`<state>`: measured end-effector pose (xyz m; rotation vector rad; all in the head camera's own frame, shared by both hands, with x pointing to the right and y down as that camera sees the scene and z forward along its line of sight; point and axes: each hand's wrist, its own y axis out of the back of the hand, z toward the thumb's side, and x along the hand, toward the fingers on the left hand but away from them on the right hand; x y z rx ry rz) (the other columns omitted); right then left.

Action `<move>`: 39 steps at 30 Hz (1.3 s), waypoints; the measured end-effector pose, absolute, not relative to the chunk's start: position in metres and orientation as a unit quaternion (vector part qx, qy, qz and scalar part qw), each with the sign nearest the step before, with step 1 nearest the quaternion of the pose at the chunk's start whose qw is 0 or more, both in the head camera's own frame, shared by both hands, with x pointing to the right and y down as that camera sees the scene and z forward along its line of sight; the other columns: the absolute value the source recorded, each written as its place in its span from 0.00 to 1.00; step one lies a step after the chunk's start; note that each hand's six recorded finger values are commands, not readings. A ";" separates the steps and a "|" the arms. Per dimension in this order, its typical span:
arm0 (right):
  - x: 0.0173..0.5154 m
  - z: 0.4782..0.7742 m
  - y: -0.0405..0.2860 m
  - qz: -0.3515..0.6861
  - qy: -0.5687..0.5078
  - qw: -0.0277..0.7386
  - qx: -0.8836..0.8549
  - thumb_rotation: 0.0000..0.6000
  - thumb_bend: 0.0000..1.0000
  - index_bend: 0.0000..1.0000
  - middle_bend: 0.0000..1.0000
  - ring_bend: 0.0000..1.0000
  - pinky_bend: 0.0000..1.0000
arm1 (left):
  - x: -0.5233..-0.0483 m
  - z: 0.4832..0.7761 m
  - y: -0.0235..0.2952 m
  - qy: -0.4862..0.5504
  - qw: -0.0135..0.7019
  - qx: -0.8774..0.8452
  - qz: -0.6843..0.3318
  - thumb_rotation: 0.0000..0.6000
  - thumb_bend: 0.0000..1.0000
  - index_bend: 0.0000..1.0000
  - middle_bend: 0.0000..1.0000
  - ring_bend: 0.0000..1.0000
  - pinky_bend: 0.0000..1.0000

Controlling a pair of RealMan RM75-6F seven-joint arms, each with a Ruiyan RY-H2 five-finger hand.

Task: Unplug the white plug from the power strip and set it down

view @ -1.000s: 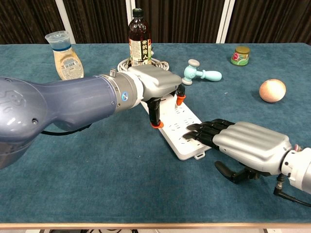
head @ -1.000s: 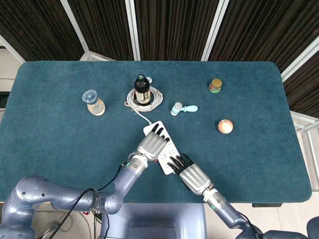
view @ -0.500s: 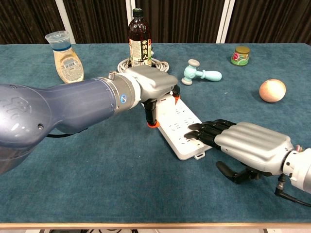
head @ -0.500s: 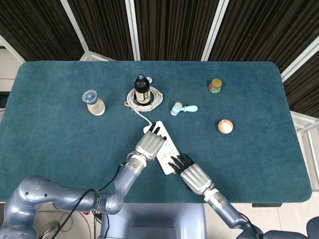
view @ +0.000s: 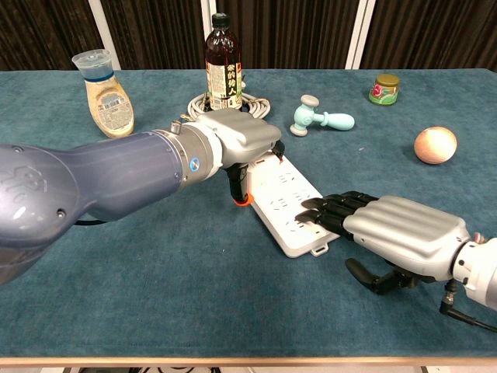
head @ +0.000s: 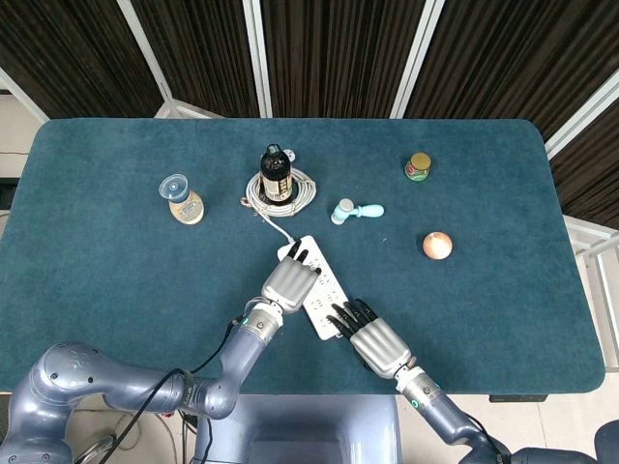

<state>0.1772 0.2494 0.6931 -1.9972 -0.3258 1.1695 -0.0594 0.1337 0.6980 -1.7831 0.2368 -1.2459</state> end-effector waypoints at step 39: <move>0.178 0.698 0.260 0.460 -0.117 0.385 -0.791 1.00 0.71 0.00 0.00 0.00 0.00 | -0.046 0.694 0.136 0.130 0.474 -0.726 -0.481 1.00 0.39 0.61 0.70 0.22 0.01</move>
